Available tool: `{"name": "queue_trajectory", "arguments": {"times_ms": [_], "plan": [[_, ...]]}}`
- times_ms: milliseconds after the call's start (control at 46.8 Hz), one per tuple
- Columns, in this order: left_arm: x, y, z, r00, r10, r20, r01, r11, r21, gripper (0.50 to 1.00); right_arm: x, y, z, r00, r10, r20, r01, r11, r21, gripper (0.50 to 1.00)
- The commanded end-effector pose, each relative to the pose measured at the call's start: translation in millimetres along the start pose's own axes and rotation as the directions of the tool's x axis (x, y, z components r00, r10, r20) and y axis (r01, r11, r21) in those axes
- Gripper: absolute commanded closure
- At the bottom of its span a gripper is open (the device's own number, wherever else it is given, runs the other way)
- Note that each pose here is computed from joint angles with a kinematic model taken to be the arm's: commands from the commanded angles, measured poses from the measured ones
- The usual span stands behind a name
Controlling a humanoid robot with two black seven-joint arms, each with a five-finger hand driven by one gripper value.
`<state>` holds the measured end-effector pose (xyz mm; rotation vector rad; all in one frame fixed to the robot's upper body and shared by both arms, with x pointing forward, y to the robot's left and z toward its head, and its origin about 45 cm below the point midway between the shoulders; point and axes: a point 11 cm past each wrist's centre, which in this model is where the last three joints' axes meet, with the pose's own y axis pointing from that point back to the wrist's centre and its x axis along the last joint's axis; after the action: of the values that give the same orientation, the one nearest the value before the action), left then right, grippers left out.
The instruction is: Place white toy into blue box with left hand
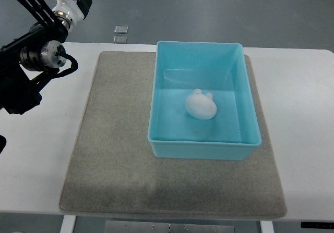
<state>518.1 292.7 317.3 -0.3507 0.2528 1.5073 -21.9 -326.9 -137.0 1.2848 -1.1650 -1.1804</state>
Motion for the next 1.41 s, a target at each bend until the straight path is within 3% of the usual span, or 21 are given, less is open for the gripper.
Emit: {"name": "queue_trajectory", "arguments": {"times_ms": [0,427,1388], "plan": [[9.9,-0.5,-4.7,0.997,0.01,-0.074,-0.01,1.0,0.006,0.516,0.0,0.0,-0.2,1.0,0.0,0.0,0.0,1.0,0.001,0.564],[15.4,5.9,-25.0,0.955,-0.194,-0.225,0.195,0.981,-0.018,0.516,0.0,0.0,-0.2,1.0,0.0,0.0,0.0,1.0,0.001,0.564],[30.0,7.2,-37.8,0.967,-0.119,-0.225,0.121,0.993,-0.003,0.51,0.0,0.0,-0.2,1.0,0.0,0.0,0.0,1.0,0.001,0.564]]}}
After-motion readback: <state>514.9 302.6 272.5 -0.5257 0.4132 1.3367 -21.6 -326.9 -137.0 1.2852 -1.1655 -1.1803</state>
